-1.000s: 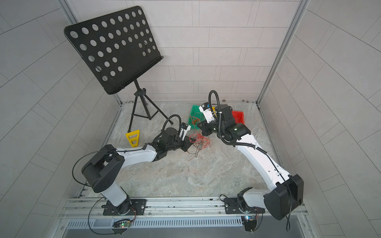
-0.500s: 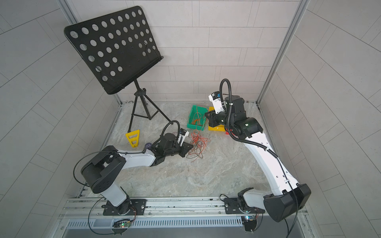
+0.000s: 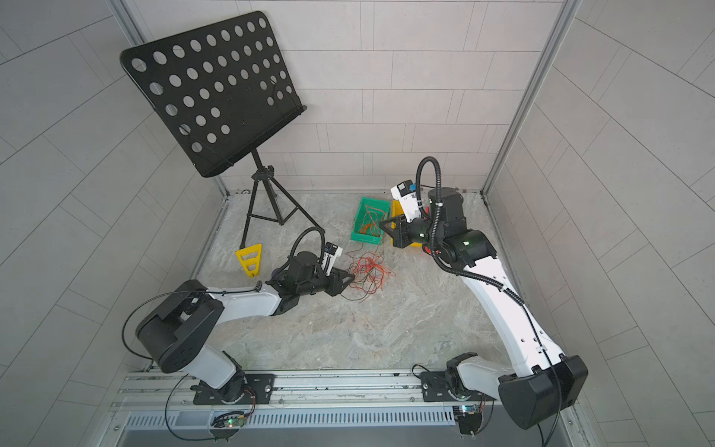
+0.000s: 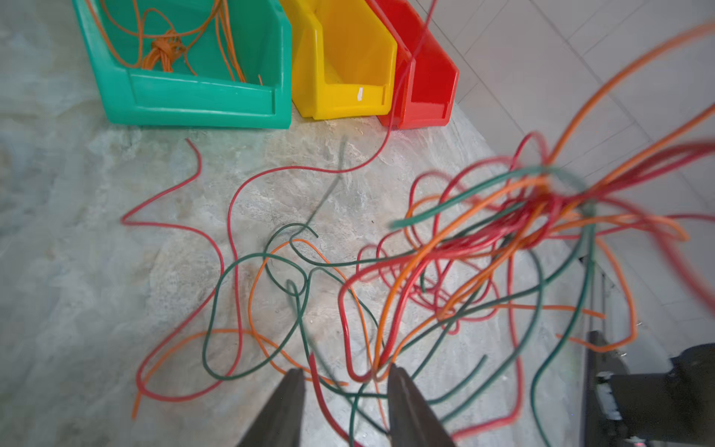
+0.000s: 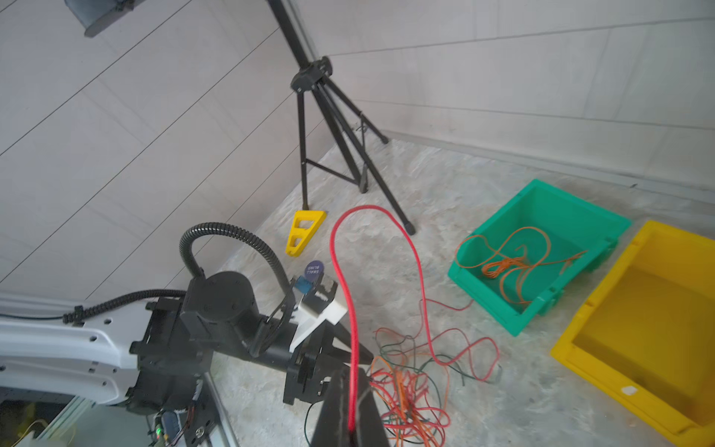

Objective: Untangle and sort cables by color
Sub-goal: Untie the cable.

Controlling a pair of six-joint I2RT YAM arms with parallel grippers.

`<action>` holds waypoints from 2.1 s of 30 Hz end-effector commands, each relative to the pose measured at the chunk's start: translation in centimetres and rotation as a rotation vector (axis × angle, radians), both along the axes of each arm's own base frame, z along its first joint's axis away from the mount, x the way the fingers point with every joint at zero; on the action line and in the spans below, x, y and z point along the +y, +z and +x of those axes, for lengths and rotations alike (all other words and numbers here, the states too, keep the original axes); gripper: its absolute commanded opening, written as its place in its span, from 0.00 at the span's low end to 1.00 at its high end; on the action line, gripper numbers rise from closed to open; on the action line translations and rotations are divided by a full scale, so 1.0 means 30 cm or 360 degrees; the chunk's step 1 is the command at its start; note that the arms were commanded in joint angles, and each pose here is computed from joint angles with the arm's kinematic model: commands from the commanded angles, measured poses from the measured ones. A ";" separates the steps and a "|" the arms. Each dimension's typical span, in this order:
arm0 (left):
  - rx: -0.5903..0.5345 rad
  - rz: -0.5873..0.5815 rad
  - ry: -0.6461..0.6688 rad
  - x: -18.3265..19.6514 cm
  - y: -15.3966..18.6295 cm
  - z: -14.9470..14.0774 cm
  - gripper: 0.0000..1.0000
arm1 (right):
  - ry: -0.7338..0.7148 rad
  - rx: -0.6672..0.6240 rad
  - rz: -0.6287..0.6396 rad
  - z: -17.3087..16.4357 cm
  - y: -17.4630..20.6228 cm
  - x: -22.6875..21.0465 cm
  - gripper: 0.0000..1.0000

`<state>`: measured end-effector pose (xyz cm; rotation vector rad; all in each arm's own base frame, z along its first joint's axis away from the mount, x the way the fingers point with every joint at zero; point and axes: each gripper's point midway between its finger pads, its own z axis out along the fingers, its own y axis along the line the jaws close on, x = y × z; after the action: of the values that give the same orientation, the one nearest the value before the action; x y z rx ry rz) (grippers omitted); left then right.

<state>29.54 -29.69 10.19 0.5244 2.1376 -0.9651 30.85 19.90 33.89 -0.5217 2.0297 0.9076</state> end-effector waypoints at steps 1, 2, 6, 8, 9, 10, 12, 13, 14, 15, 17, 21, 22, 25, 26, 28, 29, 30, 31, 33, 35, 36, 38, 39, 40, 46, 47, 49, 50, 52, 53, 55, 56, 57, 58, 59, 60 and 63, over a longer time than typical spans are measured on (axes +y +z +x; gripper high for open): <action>-0.0138 -0.0079 0.0003 0.025 0.120 0.001 0.52 | 0.0108 -0.0043 0.0086 -0.022 0.030 0.042 0.00; -0.0154 -0.0086 0.0016 0.040 0.142 0.000 0.55 | 0.0099 -0.0026 0.0081 -0.017 0.018 0.042 0.00; -0.0229 -0.0111 0.0044 0.083 0.234 -0.020 0.66 | 0.0088 0.0003 0.0065 -0.011 -0.008 0.047 0.00; -0.0243 -0.0137 0.0028 0.088 0.285 -0.041 0.69 | 0.0078 0.0013 0.0057 -0.009 -0.017 0.046 0.00; -0.0234 -0.0165 0.0008 0.082 0.308 -0.052 0.70 | 0.0077 0.0010 0.0055 -0.011 -0.016 0.046 0.00; -0.0218 -0.0205 -0.0017 0.070 0.331 -0.065 0.71 | 0.0075 0.0015 0.0052 -0.010 -0.021 0.048 0.00; -0.0190 -0.0257 -0.0050 0.046 0.357 -0.088 0.73 | 0.0074 0.0013 0.0054 -0.011 -0.020 0.049 0.00; -0.0172 -0.0268 -0.0062 0.030 0.358 -0.097 0.73 | 0.0074 0.0015 0.0057 -0.011 -0.022 0.050 0.00; -0.0164 -0.0278 -0.0076 0.011 0.360 -0.104 0.74 | 0.0074 0.0013 0.0062 -0.011 -0.020 0.053 0.00; -0.0149 -0.0284 -0.0093 -0.009 0.355 -0.112 0.75 | 0.0075 0.0017 0.0064 -0.011 -0.023 0.055 0.00; -0.0109 -0.0289 -0.0111 -0.052 0.335 -0.115 0.75 | 0.0078 0.0020 0.0067 -0.011 -0.024 0.062 0.00; -0.0039 -0.0253 -0.0102 -0.107 0.276 -0.105 0.74 | 0.0072 0.0022 0.0063 -0.011 -0.025 0.065 0.00; -0.0028 -0.0248 -0.0088 -0.110 0.264 -0.098 0.72 | 0.0069 0.0025 0.0061 -0.010 -0.027 0.065 0.00; -0.0010 -0.0283 -0.0103 -0.127 0.259 -0.094 0.58 | 0.0066 0.0031 0.0053 -0.011 -0.034 0.064 0.00; -0.0009 -0.0287 -0.0113 -0.132 0.260 -0.095 0.51 | 0.0066 0.0030 0.0048 -0.013 -0.036 0.062 0.00; -0.0013 -0.0281 -0.0123 -0.134 0.264 -0.095 0.28 | 0.0039 0.0052 0.0008 -0.012 -0.059 0.051 0.00; -0.0022 -0.0270 -0.0120 -0.129 0.267 -0.094 0.20 | 0.0022 0.0064 -0.0013 -0.013 -0.069 0.042 0.00; -0.0040 -0.0252 -0.0110 -0.120 0.274 -0.092 0.13 | 0.0000 0.0087 -0.0045 -0.014 -0.090 0.032 0.00; -0.0059 -0.0234 -0.0098 -0.107 0.283 -0.091 0.08 | -0.0016 0.0115 -0.0076 -0.017 -0.111 0.022 0.00; -0.0098 -0.0189 -0.0077 -0.075 0.303 -0.092 0.03 | -0.0053 0.0194 -0.0151 -0.024 -0.169 0.000 0.00; -0.0135 -0.0137 -0.0052 -0.039 0.324 -0.095 0.01 | -0.0103 0.0292 -0.0243 -0.026 -0.240 -0.026 0.00; -0.0152 -0.0110 -0.0044 -0.023 0.337 -0.098 0.01 | -0.0135 0.0344 -0.0290 -0.023 -0.280 -0.040 0.00; -0.0178 -0.0065 -0.0035 0.003 0.359 -0.104 0.00 | -0.0185 0.0412 -0.0385 -0.014 -0.344 -0.069 0.03; -0.0187 -0.0042 -0.0026 0.015 0.368 -0.104 0.00 | -0.0189 0.0426 -0.0438 -0.010 -0.362 -0.081 0.12; -0.0193 -0.0029 -0.0023 0.022 0.378 -0.107 0.00 | -0.0175 0.0411 -0.0477 -0.005 -0.358 -0.090 0.21; -0.0213 0.0000 -0.0004 0.040 0.423 -0.104 0.00 | -0.0150 0.0106 -0.0428 0.014 -0.184 -0.072 0.66; -0.0224 -0.0006 -0.0002 0.041 0.434 -0.103 0.00 | -0.0136 0.0090 -0.0406 0.011 -0.175 -0.059 0.69; -0.0235 -0.0007 0.0012 0.045 0.447 -0.098 0.00 | -0.0033 0.0122 -0.0325 -0.013 -0.190 -0.003 0.71; -0.0239 -0.0008 0.0020 0.048 0.454 -0.094 0.00 | 0.0028 0.0148 -0.0284 -0.028 -0.204 0.029 0.71; -0.0245 -0.0015 0.0019 0.046 0.466 -0.093 0.00 | 0.0129 0.0224 -0.0221 -0.052 -0.260 0.102 0.71; -0.0245 -0.0015 0.0022 0.047 0.467 -0.090 0.00 | 0.0160 0.0249 -0.0204 -0.058 -0.281 0.130 0.71; -0.0253 -0.0016 0.0020 0.045 0.474 -0.088 0.00 | 0.0209 0.0292 -0.0204 -0.063 -0.325 0.182 0.69; -0.0253 -0.0016 0.0020 0.045 0.474 -0.087 0.00 | 0.0206 0.0307 -0.0208 -0.054 -0.341 0.195 0.67; -0.0254 -0.0017 0.0021 0.045 0.477 -0.087 0.00 | 0.0207 0.0333 -0.0206 -0.047 -0.359 0.209 0.62; -0.0257 -0.0018 0.0025 0.047 0.480 -0.085 0.00 | 0.0192 0.0367 -0.0208 -0.035 -0.379 0.214 0.59; -0.0260 -0.0016 0.0030 0.049 0.482 -0.083 0.00 | 0.0189 0.0397 -0.0211 -0.030 -0.397 0.218 0.57; -0.0265 -0.0017 0.0041 0.053 0.487 -0.078 0.00 | 0.0186 0.0433 -0.0219 -0.023 -0.422 0.224 0.54; -0.0275 -0.0033 0.0075 0.062 0.510 -0.065 0.00 | 0.0208 0.0529 -0.0249 -0.032 -0.498 0.235 0.48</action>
<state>26.75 -28.05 22.19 0.5410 2.0663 -0.8898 29.85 26.34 19.08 -0.6295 2.4145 0.9314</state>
